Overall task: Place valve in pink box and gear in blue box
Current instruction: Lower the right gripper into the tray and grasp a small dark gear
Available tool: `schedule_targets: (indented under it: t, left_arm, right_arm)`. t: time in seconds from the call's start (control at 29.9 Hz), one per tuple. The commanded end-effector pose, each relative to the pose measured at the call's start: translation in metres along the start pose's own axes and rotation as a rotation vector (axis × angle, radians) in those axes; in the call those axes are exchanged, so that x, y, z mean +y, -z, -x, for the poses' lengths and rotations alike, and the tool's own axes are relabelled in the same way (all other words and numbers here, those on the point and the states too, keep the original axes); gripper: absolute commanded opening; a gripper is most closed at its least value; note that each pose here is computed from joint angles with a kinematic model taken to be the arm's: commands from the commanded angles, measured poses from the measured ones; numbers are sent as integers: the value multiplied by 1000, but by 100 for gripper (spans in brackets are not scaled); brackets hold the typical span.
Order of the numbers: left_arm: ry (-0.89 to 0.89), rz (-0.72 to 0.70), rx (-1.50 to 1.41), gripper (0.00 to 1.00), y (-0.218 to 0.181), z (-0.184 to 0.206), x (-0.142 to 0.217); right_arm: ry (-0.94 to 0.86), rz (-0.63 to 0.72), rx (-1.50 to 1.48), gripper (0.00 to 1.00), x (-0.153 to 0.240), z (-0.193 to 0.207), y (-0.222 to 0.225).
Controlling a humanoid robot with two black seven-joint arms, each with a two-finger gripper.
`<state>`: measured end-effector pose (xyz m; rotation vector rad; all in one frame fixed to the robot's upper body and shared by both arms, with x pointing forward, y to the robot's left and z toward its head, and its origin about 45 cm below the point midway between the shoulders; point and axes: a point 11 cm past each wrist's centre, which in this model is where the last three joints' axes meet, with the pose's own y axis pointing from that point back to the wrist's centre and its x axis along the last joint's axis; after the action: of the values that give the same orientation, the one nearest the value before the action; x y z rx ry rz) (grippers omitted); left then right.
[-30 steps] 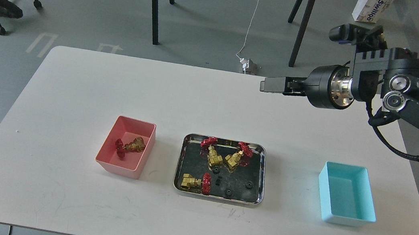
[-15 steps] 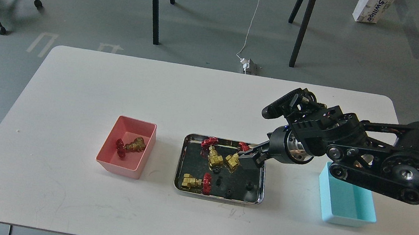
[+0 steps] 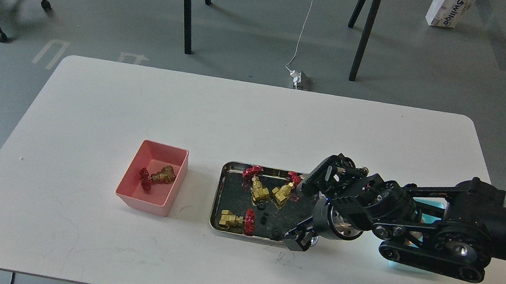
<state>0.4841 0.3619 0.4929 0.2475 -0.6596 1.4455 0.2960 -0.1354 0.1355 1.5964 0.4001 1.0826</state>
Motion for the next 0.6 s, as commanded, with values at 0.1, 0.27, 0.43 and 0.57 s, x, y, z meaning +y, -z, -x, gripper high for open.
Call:
schedule_targets:
  t: [0.1, 0.27, 0.43, 0.57]
  left_arm:
    - [-10, 8, 13, 95, -3, -4, 0]
    - [-14, 14, 13, 95, -6, -6, 0]
    - [-14, 15, 11, 95, -7, -7, 0]
    - [-16, 15, 12, 95, -7, -7, 0]
  right_arm:
    - [1, 8, 70, 76, -10, 7, 1]
    - [14, 59, 55, 74, -15, 10, -16]
    - [26, 68, 34, 74, -22, 15, -18]
    - [23, 38, 27, 74, -31, 14, -5]
